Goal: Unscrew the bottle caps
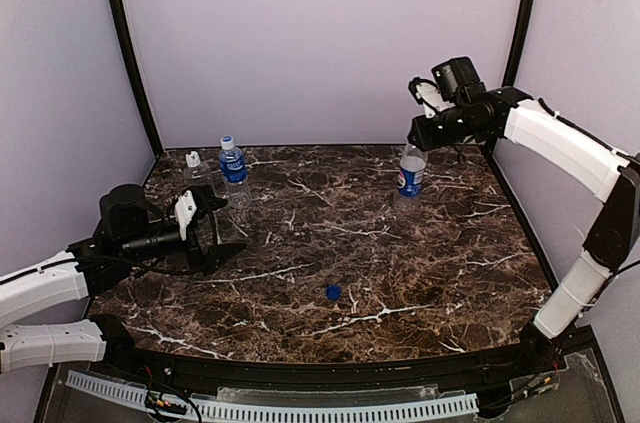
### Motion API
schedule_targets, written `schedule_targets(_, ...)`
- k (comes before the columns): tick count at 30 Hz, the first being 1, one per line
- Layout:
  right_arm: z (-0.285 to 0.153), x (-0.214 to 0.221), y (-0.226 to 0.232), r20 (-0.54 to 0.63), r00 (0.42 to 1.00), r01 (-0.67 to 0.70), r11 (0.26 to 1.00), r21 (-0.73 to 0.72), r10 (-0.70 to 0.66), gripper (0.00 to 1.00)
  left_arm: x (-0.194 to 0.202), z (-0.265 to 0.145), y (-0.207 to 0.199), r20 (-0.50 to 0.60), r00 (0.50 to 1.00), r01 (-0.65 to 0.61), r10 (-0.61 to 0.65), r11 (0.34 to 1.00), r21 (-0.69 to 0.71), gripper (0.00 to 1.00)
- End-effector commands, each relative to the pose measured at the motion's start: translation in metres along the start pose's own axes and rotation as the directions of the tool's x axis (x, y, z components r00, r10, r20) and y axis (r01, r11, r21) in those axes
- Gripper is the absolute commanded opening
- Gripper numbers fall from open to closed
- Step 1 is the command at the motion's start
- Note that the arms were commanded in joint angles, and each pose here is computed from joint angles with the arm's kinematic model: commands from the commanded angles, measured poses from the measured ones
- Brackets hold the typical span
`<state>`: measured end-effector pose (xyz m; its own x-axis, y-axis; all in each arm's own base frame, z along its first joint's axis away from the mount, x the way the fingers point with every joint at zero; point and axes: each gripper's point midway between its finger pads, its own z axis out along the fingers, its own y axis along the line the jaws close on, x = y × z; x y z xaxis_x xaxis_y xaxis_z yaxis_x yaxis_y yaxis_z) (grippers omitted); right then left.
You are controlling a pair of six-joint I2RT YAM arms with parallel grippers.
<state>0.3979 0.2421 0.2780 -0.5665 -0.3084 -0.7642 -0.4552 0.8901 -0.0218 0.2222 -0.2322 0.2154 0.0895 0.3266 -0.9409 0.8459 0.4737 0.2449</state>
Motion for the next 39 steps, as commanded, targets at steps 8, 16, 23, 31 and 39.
schedule_targets(8,-0.001,0.048,-0.120,-0.009,0.980,-0.191,0.954,0.231,0.198,0.00,0.002,-0.003,-0.001,-0.008,1.000,-0.016,0.016,1.000,-0.004,0.99)
schedule_targets(16,0.001,0.067,-0.128,-0.029,0.971,-0.222,0.940,0.260,0.238,0.09,-0.001,-0.001,0.000,0.000,1.000,-0.024,0.024,1.000,-0.002,0.99)
schedule_targets(23,-0.007,0.060,-0.126,-0.004,0.969,-0.240,0.939,0.245,0.248,0.70,-0.004,-0.001,0.001,0.010,1.000,-0.025,0.025,1.000,-0.006,0.99)
schedule_targets(31,-0.028,0.020,-0.125,0.075,0.977,-0.210,0.952,0.221,0.198,0.99,-0.019,-0.005,0.040,0.005,1.000,0.011,-0.011,0.982,-0.188,0.99)
schedule_targets(39,-0.063,-0.021,-0.121,0.183,0.973,-0.173,0.964,0.202,0.137,0.99,-0.021,-0.044,0.150,-0.203,0.976,-0.007,-0.083,0.913,-0.408,0.99)
